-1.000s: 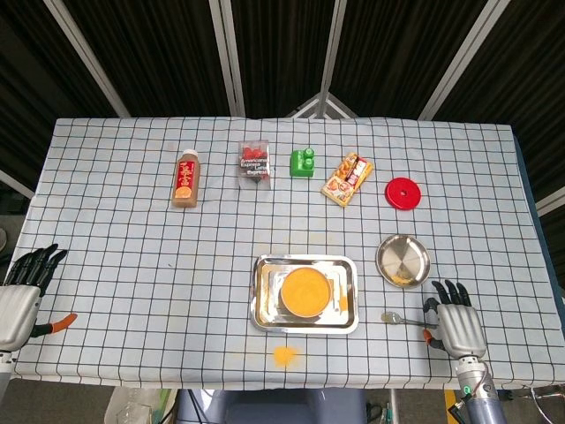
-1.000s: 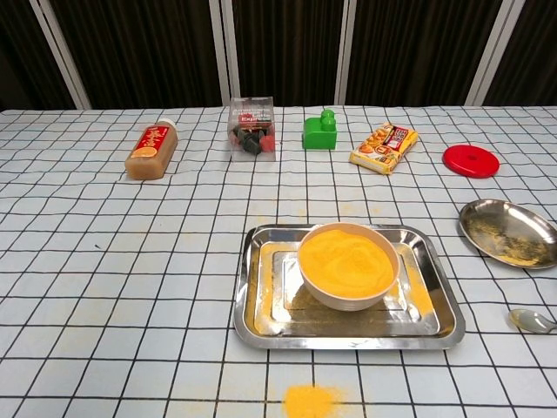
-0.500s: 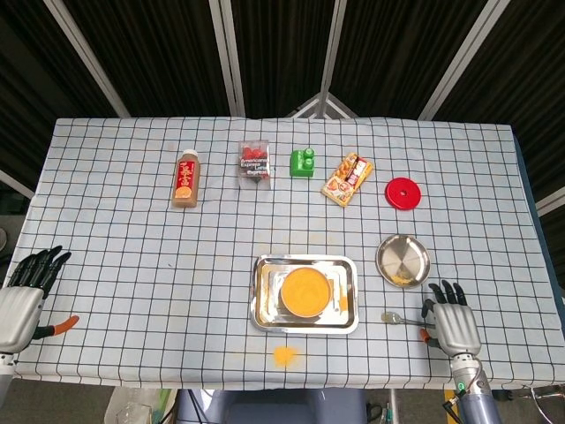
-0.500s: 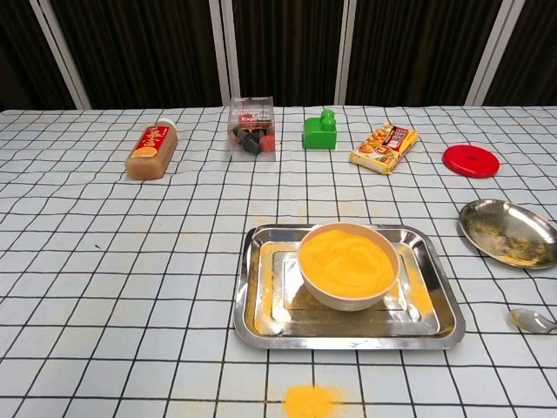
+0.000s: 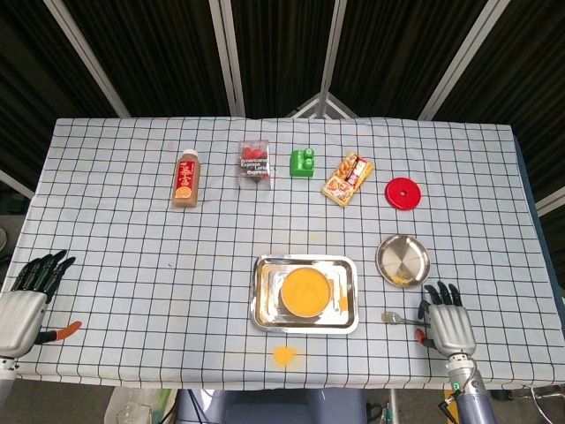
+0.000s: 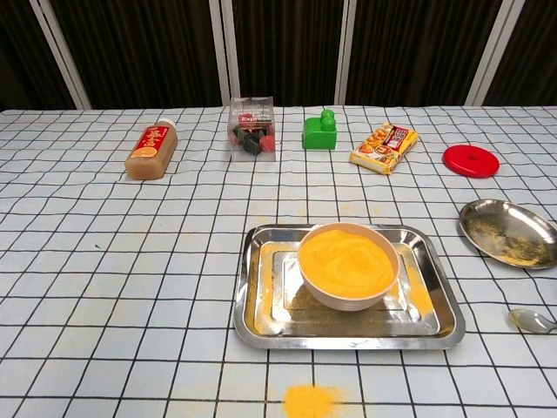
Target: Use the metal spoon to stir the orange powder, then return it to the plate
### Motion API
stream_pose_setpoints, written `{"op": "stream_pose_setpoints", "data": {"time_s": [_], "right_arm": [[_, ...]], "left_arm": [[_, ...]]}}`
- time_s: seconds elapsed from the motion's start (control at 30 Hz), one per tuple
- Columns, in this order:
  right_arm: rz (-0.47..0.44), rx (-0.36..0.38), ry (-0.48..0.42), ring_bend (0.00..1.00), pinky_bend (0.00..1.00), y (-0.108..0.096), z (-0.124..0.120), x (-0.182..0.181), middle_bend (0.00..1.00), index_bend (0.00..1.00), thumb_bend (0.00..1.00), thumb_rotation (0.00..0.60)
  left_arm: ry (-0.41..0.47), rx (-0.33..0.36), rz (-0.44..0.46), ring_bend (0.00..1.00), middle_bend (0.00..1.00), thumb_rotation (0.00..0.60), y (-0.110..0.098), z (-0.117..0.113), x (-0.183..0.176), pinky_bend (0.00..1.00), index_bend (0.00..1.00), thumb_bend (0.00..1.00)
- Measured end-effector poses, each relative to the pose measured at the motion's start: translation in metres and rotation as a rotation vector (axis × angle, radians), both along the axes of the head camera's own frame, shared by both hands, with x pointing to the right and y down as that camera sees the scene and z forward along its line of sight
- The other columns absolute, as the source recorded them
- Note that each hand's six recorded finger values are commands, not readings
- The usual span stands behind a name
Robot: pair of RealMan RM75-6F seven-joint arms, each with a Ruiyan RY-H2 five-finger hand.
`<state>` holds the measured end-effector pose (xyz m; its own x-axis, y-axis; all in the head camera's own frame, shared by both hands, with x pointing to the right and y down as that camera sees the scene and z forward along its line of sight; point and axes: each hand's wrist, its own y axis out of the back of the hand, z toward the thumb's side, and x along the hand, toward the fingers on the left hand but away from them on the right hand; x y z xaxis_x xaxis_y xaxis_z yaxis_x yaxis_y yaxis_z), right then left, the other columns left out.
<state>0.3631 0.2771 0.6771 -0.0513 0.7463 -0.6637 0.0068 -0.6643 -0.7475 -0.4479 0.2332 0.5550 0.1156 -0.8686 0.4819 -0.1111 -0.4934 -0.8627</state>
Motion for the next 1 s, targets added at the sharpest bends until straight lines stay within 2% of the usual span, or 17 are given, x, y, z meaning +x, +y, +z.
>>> {"op": "stream_pose_setpoints", "data": {"time_s": [1.0], "right_arm": [[0.030,-0.014,0.016,0.00,0.00,-0.0041,0.0065,0.0041,0.17,0.54,0.39,0.600]], "left_arm": [[-0.009,-0.014,-0.008,0.00,0.00,0.600,0.0008,0.0027,-0.0013,0.00,0.00,0.00]]}}
